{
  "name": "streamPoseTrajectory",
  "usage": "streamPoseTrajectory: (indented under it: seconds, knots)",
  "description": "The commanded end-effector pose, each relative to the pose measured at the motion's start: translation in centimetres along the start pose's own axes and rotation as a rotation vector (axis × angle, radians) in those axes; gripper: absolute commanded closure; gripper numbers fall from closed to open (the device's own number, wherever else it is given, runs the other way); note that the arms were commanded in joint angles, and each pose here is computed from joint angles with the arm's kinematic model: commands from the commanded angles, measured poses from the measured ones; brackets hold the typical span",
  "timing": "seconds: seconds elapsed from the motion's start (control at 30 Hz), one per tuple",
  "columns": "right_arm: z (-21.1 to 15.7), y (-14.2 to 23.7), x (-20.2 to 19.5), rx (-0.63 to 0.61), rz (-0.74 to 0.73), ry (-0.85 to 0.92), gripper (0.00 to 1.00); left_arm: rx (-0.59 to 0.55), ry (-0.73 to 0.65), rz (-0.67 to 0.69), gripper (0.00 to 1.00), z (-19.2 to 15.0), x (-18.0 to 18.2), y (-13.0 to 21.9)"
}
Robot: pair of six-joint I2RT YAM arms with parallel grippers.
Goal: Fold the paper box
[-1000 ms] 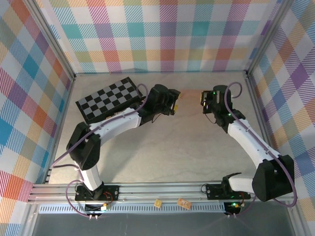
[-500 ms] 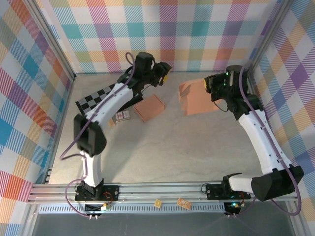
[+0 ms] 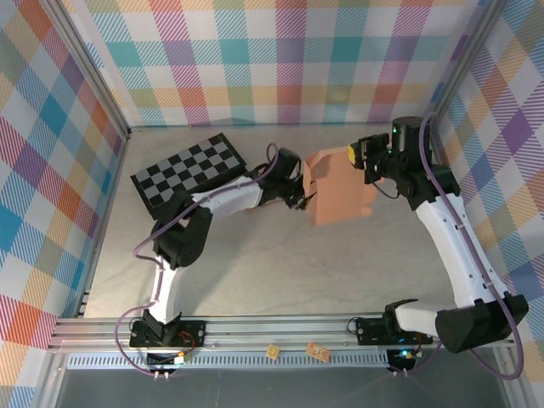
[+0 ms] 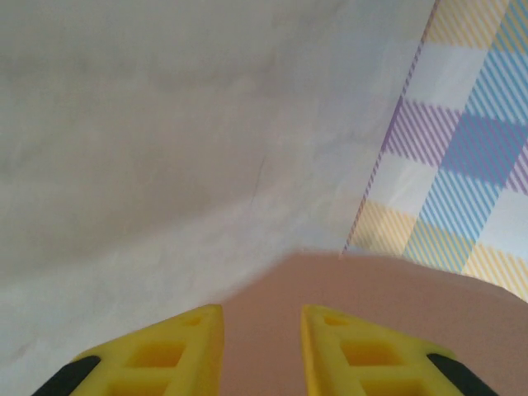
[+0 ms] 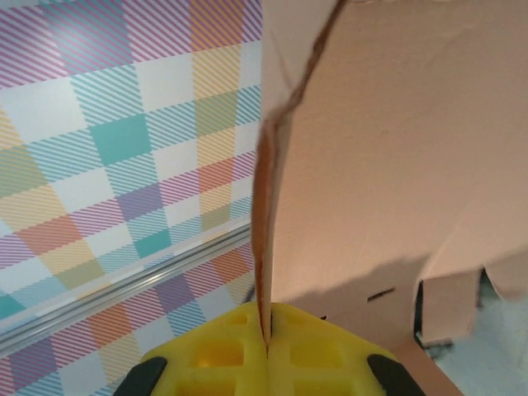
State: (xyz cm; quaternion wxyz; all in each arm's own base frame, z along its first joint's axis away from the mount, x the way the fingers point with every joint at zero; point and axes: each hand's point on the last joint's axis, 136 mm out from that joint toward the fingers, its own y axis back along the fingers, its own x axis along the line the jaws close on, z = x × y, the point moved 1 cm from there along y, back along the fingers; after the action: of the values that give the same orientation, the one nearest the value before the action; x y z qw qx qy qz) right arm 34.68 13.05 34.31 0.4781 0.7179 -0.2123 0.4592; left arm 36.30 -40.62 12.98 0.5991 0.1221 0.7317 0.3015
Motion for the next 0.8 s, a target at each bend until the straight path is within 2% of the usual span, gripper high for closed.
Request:
streamPoseTrajectory:
  seconds: [0.0,0.07,0.13,0.33,0.47,0.6,0.67,0.77]
  knots:
    - [0.0,-1.3,-0.3,0.02,-0.006,-0.047,1.0,-0.018,-0.003,-0.214,0.7,-0.7,-4.6,3.8]
    - [0.3,-2.4,-1.5,-0.003,-0.037,-0.05,1.0,0.0,0.005,-0.241,0.7,-1.7,-4.9,4.5]
    - [0.7,-3.7,-2.7,-0.014,-0.042,-0.066,1.0,0.008,0.029,-0.194,0.7,-2.4,-3.7,4.9]
    - [1.8,-7.1,-8.1,-0.04,-0.12,-0.131,1.0,-0.087,0.051,0.194,0.67,-2.8,5.5,8.2]
    - [2.2,-8.0,-9.8,-0.05,-0.147,-0.15,1.0,-0.142,-0.023,0.34,0.67,-2.8,9.0,10.7]
    - [2.0,-8.7,-10.9,-0.032,-0.178,-0.141,1.0,-0.105,-0.097,0.36,0.67,-3.1,9.7,10.0]
    - [2.1,-8.8,-11.4,-0.042,-0.192,-0.142,1.0,-0.09,-0.167,0.298,0.68,-3.3,8.0,9.0]
    - [2.3,-9.1,-11.8,-0.05,-0.201,-0.149,1.0,-0.077,-0.25,0.298,0.7,-4.0,6.6,8.0]
